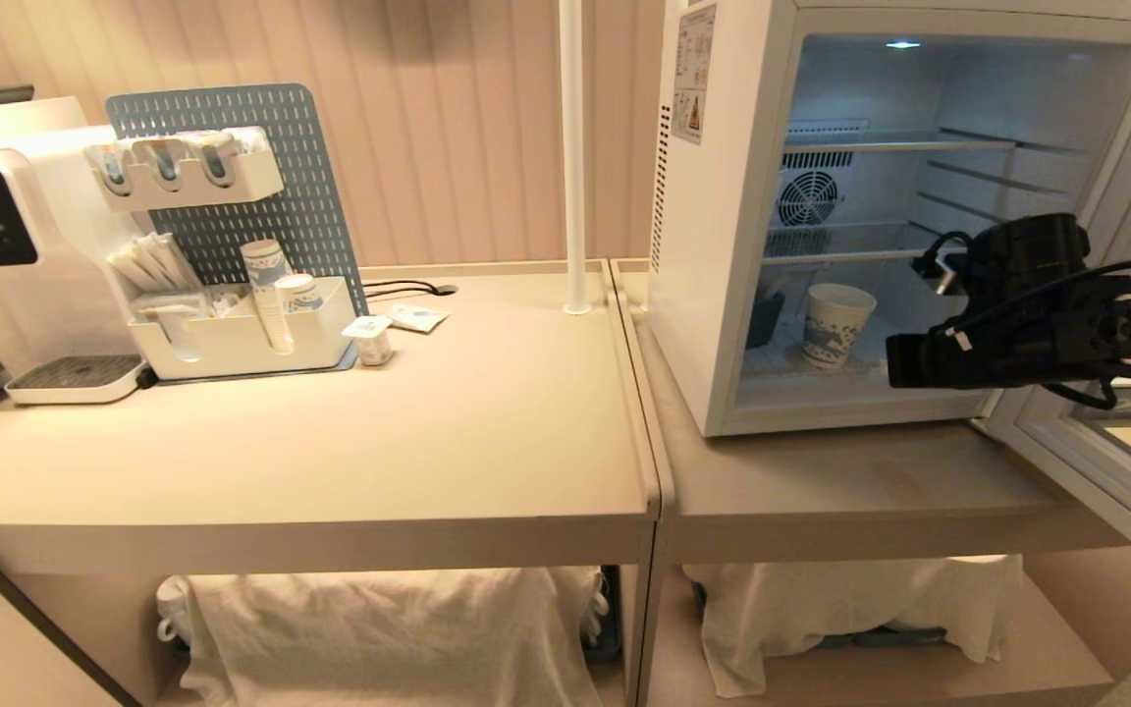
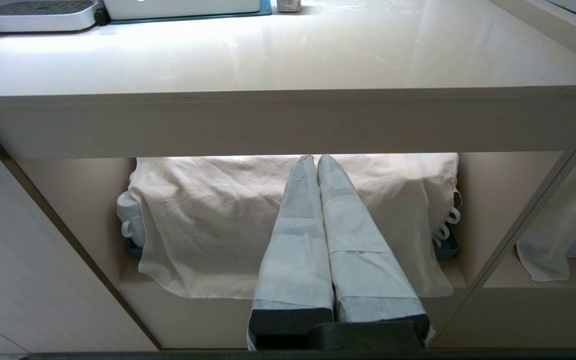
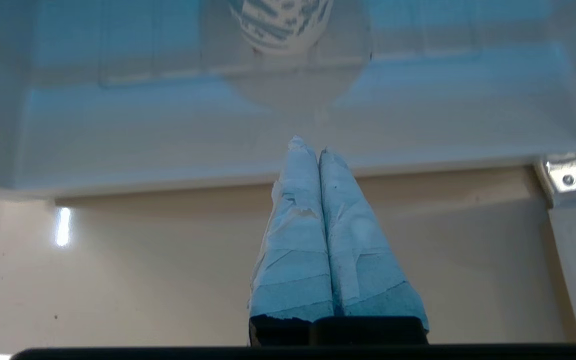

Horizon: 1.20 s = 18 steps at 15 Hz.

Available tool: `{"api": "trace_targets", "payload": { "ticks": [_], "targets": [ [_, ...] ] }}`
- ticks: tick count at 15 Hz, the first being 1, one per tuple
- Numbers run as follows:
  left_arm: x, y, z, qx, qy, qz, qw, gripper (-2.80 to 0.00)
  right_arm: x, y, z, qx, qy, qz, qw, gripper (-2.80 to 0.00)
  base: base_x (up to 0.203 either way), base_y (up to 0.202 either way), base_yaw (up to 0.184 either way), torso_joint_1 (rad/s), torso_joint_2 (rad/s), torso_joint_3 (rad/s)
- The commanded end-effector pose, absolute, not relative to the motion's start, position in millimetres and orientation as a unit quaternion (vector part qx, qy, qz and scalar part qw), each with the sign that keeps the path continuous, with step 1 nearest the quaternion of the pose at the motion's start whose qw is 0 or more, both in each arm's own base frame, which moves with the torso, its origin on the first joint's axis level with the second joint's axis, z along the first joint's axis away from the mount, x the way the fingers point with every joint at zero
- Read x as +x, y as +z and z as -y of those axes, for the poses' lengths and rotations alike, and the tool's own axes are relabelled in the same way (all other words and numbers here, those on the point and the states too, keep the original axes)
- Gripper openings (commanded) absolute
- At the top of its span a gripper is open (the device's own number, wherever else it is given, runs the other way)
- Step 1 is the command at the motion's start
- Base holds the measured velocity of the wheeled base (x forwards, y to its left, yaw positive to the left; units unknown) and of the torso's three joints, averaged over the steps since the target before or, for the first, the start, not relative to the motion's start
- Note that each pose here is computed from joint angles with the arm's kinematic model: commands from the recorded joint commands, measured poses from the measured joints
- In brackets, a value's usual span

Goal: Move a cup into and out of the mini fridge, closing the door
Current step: Take the paper cup out of the freezer

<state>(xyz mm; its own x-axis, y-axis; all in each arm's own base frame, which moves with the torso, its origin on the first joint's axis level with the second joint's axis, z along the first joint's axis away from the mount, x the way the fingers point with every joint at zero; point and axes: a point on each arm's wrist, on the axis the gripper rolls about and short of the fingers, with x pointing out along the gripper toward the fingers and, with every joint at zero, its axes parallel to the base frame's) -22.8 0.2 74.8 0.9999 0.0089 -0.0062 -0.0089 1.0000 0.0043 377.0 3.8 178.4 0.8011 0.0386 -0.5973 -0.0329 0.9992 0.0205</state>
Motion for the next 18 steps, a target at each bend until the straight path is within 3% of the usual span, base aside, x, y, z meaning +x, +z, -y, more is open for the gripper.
{"api": "trace_targets", "payload": {
  "ticks": [1,12,13,14,18],
  "targets": [
    [-22.6,74.5,-0.2,0.002,0.005,-0.005,1.000,-2.80,369.4,178.0,-4.5,0.004,0.020,-0.317,0.948,-2.80,0.000,0.000,0.000,0.000,0.00,0.000],
    [-22.6,74.5,-0.2,0.002,0.005,-0.005,1.000,-2.80,378.3,184.4,-17.5,0.002,0.035,-0.264,0.964,-2.80,0.000,0.000,0.000,0.000,0.00,0.000],
    [-22.6,74.5,-0.2,0.002,0.005,-0.005,1.000,-2.80,379.3,184.3,-17.6,0.003,0.035,-0.263,0.964,-0.30,0.000,0.000,0.000,0.000,0.00,0.000],
    [-22.7,74.4,-0.2,0.002,0.005,-0.004,1.000,-2.80,381.9,182.4,-17.9,0.003,0.035,-0.264,0.964,0.00,0.000,0.000,0.000,0.000,0.00,0.000],
    [-22.6,74.5,-0.2,0.002,0.005,-0.005,1.000,-2.80,395.3,178.4,-18.8,0.003,0.035,-0.260,0.965,0.00,0.000,0.000,0.000,0.000,0.00,0.000]
  ]
}}
